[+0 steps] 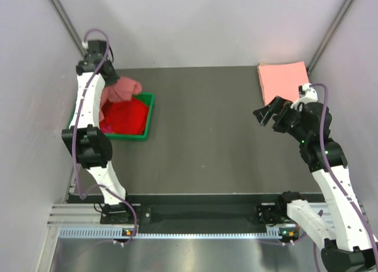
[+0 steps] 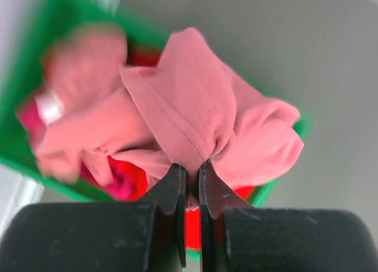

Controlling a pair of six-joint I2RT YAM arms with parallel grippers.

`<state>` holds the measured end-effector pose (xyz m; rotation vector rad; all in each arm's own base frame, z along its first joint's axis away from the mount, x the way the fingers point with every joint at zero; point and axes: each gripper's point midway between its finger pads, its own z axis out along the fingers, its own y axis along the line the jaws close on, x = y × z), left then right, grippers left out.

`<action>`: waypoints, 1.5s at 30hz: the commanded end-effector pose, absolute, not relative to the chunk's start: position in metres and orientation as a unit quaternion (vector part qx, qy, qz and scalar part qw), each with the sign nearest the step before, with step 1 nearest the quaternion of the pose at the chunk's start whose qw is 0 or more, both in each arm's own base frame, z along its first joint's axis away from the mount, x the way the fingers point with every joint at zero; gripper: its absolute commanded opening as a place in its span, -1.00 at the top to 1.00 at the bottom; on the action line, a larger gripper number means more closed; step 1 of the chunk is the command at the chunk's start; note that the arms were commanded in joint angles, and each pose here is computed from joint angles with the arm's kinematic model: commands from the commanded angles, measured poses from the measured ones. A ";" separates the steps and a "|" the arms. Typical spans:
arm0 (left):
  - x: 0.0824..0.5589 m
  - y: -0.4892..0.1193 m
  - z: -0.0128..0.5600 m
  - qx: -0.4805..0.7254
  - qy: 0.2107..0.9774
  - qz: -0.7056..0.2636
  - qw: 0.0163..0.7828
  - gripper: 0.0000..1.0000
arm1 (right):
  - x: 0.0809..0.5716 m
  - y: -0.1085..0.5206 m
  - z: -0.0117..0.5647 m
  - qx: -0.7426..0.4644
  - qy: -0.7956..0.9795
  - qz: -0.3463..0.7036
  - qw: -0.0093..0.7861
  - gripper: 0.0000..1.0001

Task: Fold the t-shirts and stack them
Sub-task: Grab the tshirt from the pile, then move the tshirt to the center of the board

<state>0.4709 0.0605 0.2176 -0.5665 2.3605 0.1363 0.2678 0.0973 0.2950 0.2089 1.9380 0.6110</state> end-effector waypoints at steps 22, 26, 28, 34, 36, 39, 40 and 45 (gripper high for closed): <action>0.302 -0.299 0.475 0.209 0.608 -0.617 0.454 1.00 | 0.282 0.091 0.285 0.123 0.828 0.228 0.498 -1.00; 0.315 -0.295 0.457 0.193 0.632 -0.583 0.472 1.00 | 0.281 0.090 0.278 0.128 0.829 0.226 0.495 -0.99; 0.333 -0.290 0.428 0.163 0.675 -0.545 0.469 1.00 | 0.282 0.089 0.275 0.135 0.828 0.227 0.494 -1.00; 0.382 -0.253 0.298 0.082 0.812 -0.369 0.444 1.00 | 0.284 0.088 0.258 0.143 0.837 0.220 0.480 -0.99; 0.383 -0.234 0.247 0.056 0.863 -0.299 0.403 0.87 | 0.283 0.087 0.248 0.142 0.844 0.213 0.472 -1.00; 0.370 -0.193 0.192 0.026 0.921 -0.180 0.343 0.50 | 0.279 0.083 0.218 0.161 0.863 0.193 0.439 -0.94; 0.368 -0.182 0.185 0.021 0.928 -0.152 0.340 0.34 | 0.276 0.082 0.201 0.169 0.871 0.187 0.421 -0.86; 0.346 -0.175 0.183 0.058 0.927 -0.130 0.347 0.10 | 0.268 0.088 0.150 0.210 0.887 0.194 0.361 -0.52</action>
